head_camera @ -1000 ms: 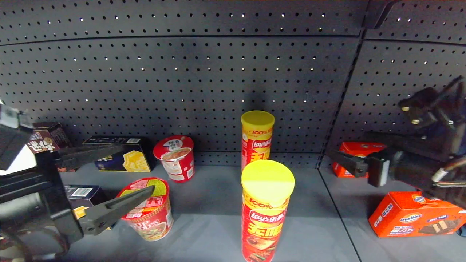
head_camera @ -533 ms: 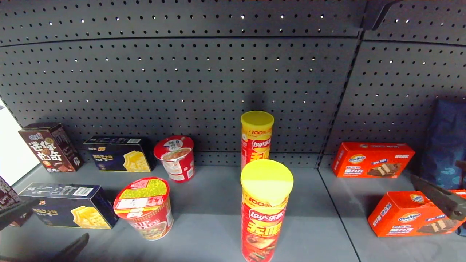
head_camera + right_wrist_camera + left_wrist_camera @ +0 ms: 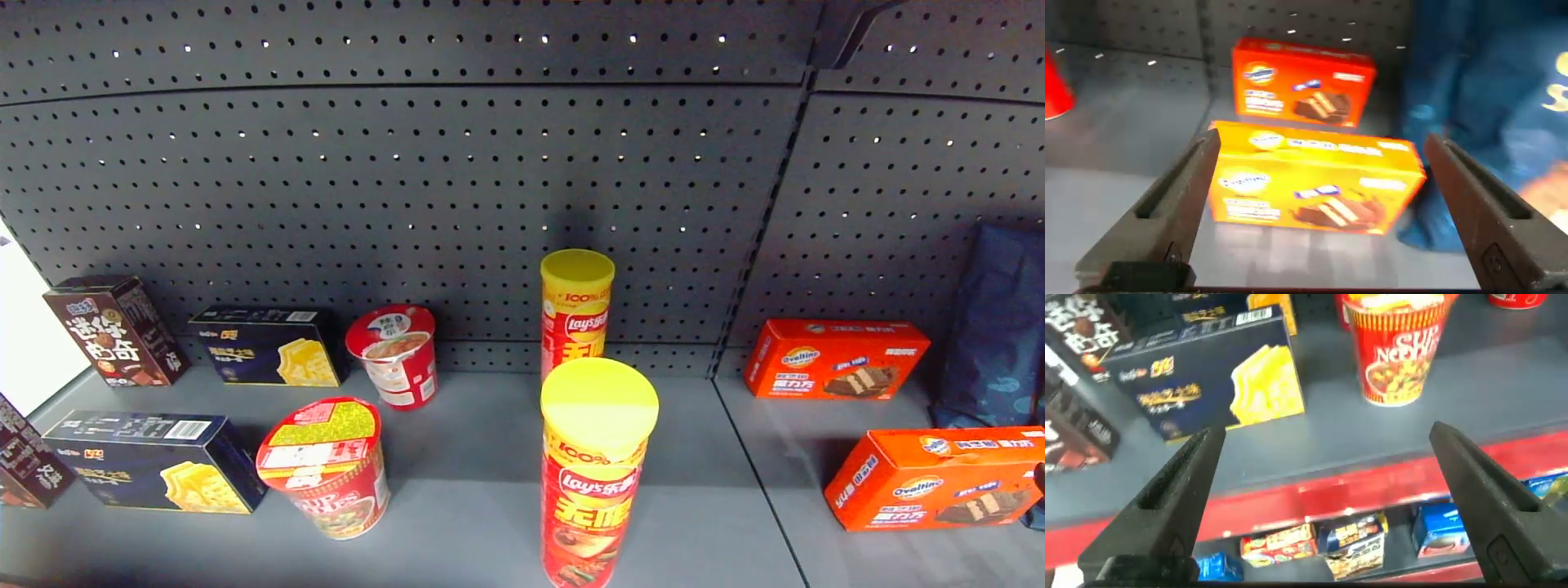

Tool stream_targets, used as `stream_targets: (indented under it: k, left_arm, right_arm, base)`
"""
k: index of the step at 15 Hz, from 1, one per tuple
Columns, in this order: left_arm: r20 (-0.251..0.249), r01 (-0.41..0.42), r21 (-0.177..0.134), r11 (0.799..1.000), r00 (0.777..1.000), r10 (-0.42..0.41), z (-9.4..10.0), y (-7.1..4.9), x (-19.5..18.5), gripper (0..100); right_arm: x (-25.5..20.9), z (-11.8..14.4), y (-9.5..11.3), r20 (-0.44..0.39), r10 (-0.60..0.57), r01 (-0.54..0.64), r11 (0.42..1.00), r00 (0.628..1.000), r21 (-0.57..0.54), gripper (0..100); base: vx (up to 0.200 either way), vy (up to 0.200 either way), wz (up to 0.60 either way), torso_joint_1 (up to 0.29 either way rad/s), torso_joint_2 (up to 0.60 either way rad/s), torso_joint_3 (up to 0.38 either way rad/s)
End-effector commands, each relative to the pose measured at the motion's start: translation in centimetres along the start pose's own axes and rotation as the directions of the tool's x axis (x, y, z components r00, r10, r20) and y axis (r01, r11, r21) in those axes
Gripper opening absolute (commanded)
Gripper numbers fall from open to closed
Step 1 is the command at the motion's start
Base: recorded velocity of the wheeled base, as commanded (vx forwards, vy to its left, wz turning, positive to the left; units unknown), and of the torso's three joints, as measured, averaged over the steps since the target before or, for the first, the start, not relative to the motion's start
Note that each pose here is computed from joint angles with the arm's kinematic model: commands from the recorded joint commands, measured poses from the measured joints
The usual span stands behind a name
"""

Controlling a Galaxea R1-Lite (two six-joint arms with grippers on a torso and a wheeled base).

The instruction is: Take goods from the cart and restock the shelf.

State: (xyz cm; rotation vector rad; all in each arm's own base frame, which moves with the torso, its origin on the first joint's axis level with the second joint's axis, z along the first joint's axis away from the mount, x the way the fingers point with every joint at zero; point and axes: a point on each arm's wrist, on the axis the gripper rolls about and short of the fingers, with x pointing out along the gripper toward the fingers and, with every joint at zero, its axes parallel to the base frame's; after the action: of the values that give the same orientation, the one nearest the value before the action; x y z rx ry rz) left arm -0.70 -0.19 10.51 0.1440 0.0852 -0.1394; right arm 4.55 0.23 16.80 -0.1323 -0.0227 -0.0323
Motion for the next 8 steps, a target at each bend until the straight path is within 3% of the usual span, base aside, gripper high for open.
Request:
stream_targets:
  k: [1,5,8]
  left_arm:
    - [0.078,-0.037,0.006,0.999,0.996,0.037,-1.2,-0.3,-1.4,100]
    - [0.046,-0.079,0.003,0.997,0.996,0.079,-2.3,-0.3,-1.1,100]
    - [0.091,-0.110,0.001,0.994,0.990,0.110,-2.4,-0.4,-1.4,100]
  right_arm:
    - [-1.8,-1.9,-0.2,0.024,-0.073,0.073,0.997,0.997,-0.007,100]
    - [-3.9,-4.6,-0.4,0.033,-0.199,0.199,0.980,0.980,-0.004,100]
    - [-5.9,-6.8,-0.2,0.003,-0.240,0.240,0.971,0.971,-0.013,100]
  base:
    - [0.000,0.000,0.00,0.000,0.00,0.000]
    - [0.000,0.000,0.00,0.000,0.00,0.000]
    - [0.000,0.000,0.00,0.000,0.00,0.000]
